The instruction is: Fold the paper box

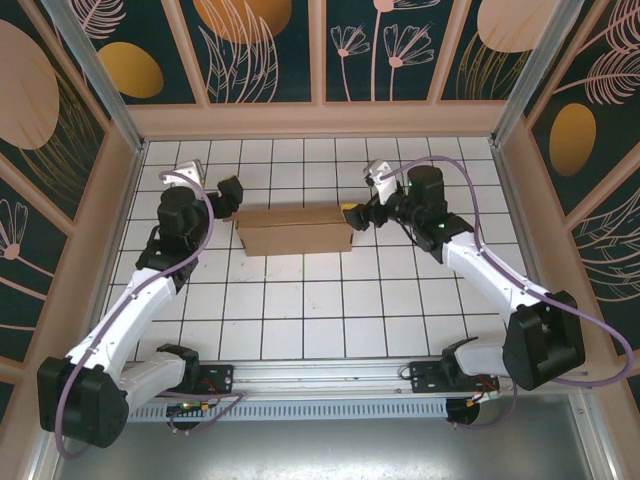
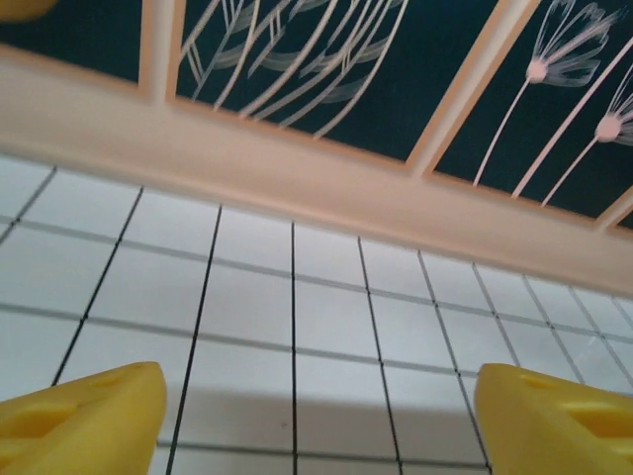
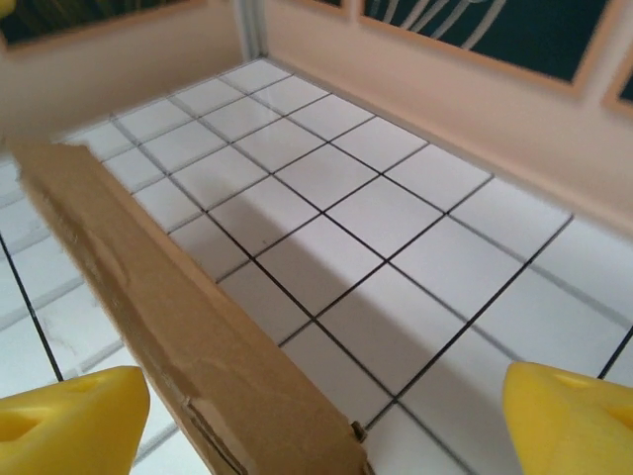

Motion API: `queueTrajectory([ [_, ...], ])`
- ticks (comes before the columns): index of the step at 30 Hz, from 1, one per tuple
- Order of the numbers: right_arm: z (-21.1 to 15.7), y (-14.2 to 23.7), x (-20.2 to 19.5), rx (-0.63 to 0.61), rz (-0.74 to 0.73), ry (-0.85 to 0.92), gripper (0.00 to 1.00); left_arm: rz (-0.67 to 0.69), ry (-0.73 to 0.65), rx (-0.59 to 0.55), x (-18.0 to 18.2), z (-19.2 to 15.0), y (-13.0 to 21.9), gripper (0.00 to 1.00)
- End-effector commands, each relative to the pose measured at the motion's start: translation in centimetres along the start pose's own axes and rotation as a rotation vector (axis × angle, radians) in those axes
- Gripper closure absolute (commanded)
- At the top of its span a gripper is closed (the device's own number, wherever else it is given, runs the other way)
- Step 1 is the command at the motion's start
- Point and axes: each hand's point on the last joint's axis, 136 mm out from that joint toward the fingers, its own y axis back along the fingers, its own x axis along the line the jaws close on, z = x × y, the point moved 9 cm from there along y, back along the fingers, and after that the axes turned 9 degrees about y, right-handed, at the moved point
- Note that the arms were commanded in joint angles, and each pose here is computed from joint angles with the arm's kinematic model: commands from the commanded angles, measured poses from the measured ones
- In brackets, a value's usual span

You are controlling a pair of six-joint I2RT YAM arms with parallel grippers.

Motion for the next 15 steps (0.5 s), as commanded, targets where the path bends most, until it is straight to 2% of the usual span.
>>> queueTrajectory([
  [1, 0.5, 0.1, -1.0, -0.137, -0.089, -0.300, 0.11, -0.041, 0.133, 0.031, 0.2, -1.3, -0.7, 0.12],
  [3, -0.4, 0.2, -1.1, -0.148, -0.128, -0.408, 0.13, -0.017, 0.162, 0.048, 0.9, -2.2, -1.0, 0.11],
  [7, -1.8, -0.2, -0.5, -0.178, -0.113, -0.534, 0.16, 0.043, 0.206, 0.056, 2.3, -3.8, -1.3, 0.12],
  [15, -4.3, -2.9, 1.0, -0.143, -0.017, -0.699, 0.16, -0.034, 0.356, 0.136, 3.3, -6.9, -1.7, 0.13],
])
